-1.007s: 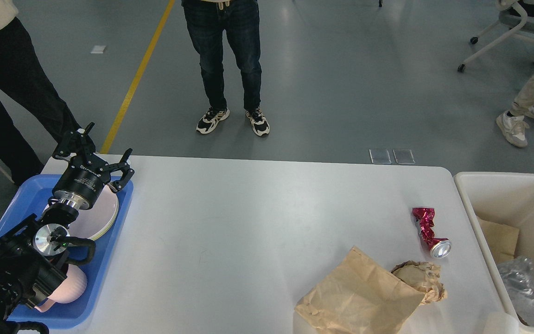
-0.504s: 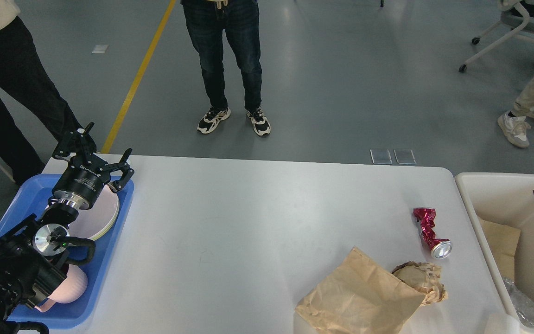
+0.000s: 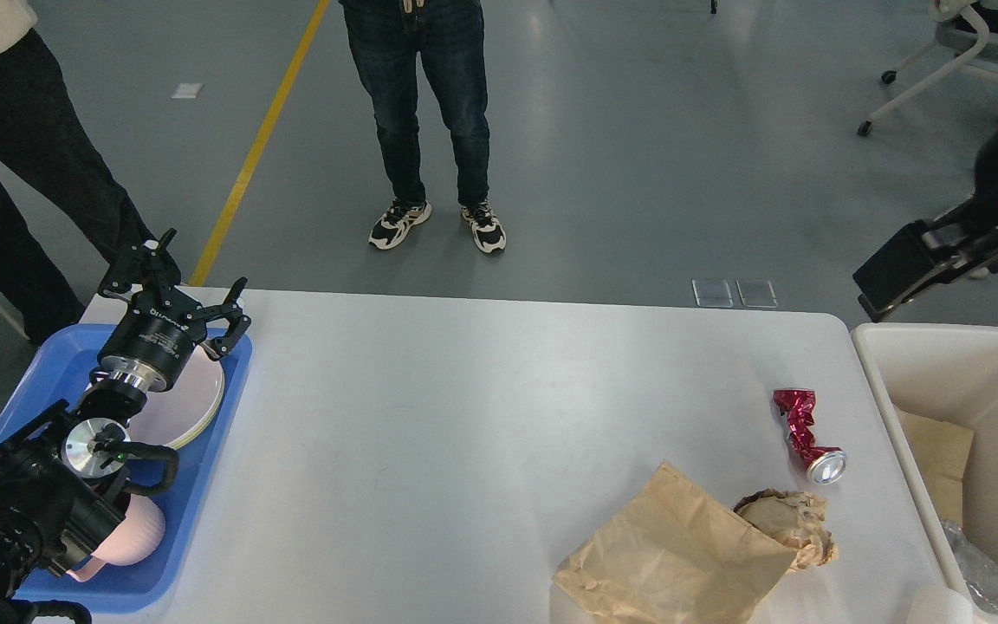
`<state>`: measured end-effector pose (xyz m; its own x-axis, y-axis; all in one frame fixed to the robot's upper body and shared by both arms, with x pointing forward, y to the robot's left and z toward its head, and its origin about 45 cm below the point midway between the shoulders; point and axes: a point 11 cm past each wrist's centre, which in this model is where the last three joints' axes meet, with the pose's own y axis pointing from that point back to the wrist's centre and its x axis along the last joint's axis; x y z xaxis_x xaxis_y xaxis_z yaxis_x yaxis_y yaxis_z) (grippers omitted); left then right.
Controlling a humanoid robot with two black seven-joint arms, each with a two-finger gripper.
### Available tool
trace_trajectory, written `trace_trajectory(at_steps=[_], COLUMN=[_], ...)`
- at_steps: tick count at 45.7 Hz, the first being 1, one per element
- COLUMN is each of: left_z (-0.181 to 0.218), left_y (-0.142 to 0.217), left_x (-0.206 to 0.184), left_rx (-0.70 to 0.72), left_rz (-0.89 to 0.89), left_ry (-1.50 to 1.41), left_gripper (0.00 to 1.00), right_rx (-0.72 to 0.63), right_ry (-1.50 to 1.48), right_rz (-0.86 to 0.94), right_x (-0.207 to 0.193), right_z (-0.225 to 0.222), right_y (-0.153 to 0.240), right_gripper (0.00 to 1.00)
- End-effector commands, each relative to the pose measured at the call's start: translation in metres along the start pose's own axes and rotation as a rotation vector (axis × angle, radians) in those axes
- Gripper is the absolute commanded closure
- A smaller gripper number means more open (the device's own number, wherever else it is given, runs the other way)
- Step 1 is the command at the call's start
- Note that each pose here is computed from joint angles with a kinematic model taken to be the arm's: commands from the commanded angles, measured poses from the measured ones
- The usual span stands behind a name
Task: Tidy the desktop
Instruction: 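Release the foil wrapper into the white bin, then lower the right gripper to the brown paper bag and grasp it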
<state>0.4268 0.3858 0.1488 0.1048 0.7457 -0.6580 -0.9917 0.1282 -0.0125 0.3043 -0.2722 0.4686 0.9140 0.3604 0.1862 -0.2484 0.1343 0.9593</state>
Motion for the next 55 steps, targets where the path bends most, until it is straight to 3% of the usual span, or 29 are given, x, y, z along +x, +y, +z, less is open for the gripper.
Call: trace_trajectory(at_steps=[1, 6, 15, 24, 34, 40, 41, 44, 50, 52, 55], left_z=[0.0, 0.0, 0.0, 0.0, 0.0, 0.0, 0.0, 0.0, 0.0, 0.0, 0.0], left_y=[0.0, 0.0, 0.0, 0.0, 0.0, 0.0, 0.0, 0.0, 0.0, 0.0, 0.0], left_x=[0.0, 0.0, 0.0, 0.0, 0.0, 0.0, 0.0, 0.0, 0.0, 0.0, 0.0], left_rx=[0.0, -0.001, -0.001, -0.001, -0.001, -0.001, -0.001, -0.001, -0.001, 0.0, 0.0], left_rz=[0.0, 0.001, 0.001, 0.001, 0.001, -0.001, 0.001, 0.001, -0.001, 0.002, 0.002], left_ry=[0.0, 0.001, 0.001, 0.001, 0.001, 0.001, 0.001, 0.001, 0.001, 0.0, 0.0], left_gripper=[0.0, 0.0, 0.0, 0.0, 0.0, 0.0, 0.0, 0.0, 0.0, 0.0, 0.0], right_rx=[0.056, 0.098, 0.157, 0.21, 0.228, 0.215, 0.205, 0.197, 0.197, 0.195, 0.194], right_ry=[-0.048, -0.079, -0.033, 0.006, 0.038, 0.039, 0.034, 0.034, 0.035, 0.035, 0.031], right_rz=[-0.027, -0.023, -0.066, -0.044, 0.028, 0.063, 0.075, 0.076, 0.074, 0.074, 0.078], right_x=[-0.009, -0.019, -0.061, -0.091, -0.098, -0.093, -0.091, -0.092, -0.094, -0.093, -0.093], right_z=[-0.014, -0.025, -0.067, -0.101, -0.122, -0.122, -0.119, -0.117, -0.117, -0.116, -0.116], right_y=[-0.052, -0.128, -0.225, -0.279, -0.318, -0.335, -0.342, -0.348, -0.351, -0.35, -0.35], right_gripper=[0.0, 0.0, 0.0, 0.0, 0.04, 0.26, 0.41, 0.67, 0.84, 1.0, 1.0])
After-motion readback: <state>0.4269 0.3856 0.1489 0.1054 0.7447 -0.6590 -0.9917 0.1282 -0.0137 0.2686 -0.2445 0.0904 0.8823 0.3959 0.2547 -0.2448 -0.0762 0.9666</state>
